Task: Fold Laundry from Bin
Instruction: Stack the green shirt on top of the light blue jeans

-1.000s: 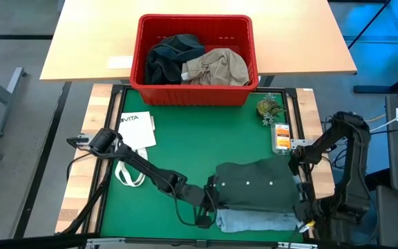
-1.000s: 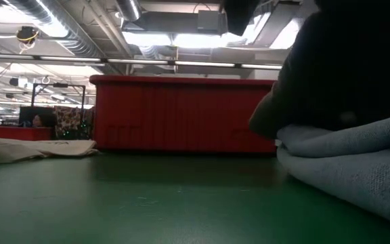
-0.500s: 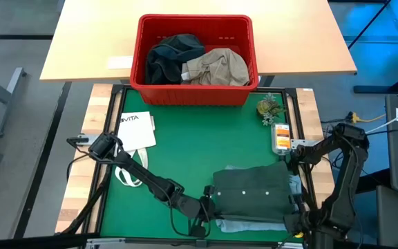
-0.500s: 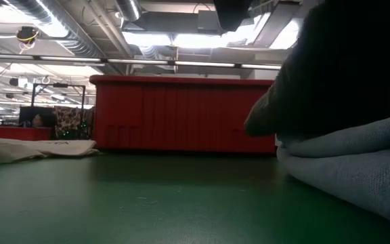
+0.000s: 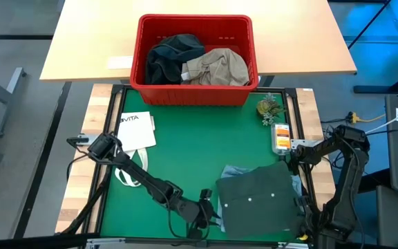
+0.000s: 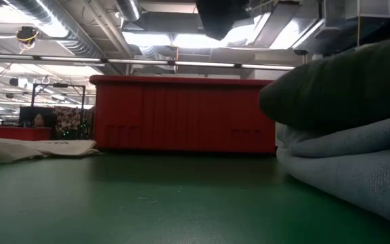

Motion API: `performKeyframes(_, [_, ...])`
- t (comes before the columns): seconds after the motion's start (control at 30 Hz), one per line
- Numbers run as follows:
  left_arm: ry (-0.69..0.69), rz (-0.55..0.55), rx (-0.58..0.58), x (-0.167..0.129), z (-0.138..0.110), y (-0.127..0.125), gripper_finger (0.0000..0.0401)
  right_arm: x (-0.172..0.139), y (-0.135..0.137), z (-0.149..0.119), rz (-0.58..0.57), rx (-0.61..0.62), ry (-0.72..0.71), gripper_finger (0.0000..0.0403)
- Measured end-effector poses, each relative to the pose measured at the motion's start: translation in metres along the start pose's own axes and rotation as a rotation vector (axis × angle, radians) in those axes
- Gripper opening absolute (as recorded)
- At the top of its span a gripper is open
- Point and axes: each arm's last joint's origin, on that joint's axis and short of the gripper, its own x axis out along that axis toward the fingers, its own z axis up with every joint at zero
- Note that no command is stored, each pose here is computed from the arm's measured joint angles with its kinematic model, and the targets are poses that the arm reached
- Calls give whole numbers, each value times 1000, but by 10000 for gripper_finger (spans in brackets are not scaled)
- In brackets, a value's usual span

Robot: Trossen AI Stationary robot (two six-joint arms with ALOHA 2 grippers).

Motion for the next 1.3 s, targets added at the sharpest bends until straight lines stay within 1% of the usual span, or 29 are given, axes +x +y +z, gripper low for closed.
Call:
performKeyframes(0.1, [-2, 14, -33, 1, 1, 5, 125, 0, 0, 0, -4, 0, -10, 57])
performKeyframes(0.2, [-8, 38, -49, 2, 3, 11, 144, 0, 0, 1, -4, 1, -11, 90])
performKeyframes(0.37, [-39, 126, -159, 5, 7, 27, 165, 0, -2, 2, -11, 7, -1, 150])
performKeyframes(0.43, [-48, 147, -195, 4, 12, 36, 166, -1, -4, 6, 14, 1, 56, 167])
performKeyframes(0.53, [-77, 158, -213, -2, 25, 49, 162, -2, -10, 14, 64, -9, 171, 183])
performKeyframes(0.67, [-76, 176, -221, -11, 37, 63, 152, -5, -21, 25, 65, -48, 207, 190])
performKeyframes(0.77, [-45, 157, -228, -17, 43, 71, 147, -17, -30, 32, 21, -81, 209, 190])
performKeyframes(0.93, [-24, 156, -243, -30, 54, 84, 145, -46, -47, 39, -124, -162, 76, 191])
performKeyframes(1.07, [14, 181, -251, -34, 55, 95, 145, -68, -67, 39, -217, -160, -28, 191])
performKeyframes(1.13, [37, 193, -260, -36, 54, 101, 145, -75, -79, 38, -261, -145, -53, 191])
performKeyframes(1.2, [78, 195, -289, -36, 51, 107, 145, -80, -93, 36, -319, -122, -65, 191])
performKeyframes(1.3, [133, 187, -348, -37, 48, 116, 145, -83, -113, 37, -380, -113, -140, 191])
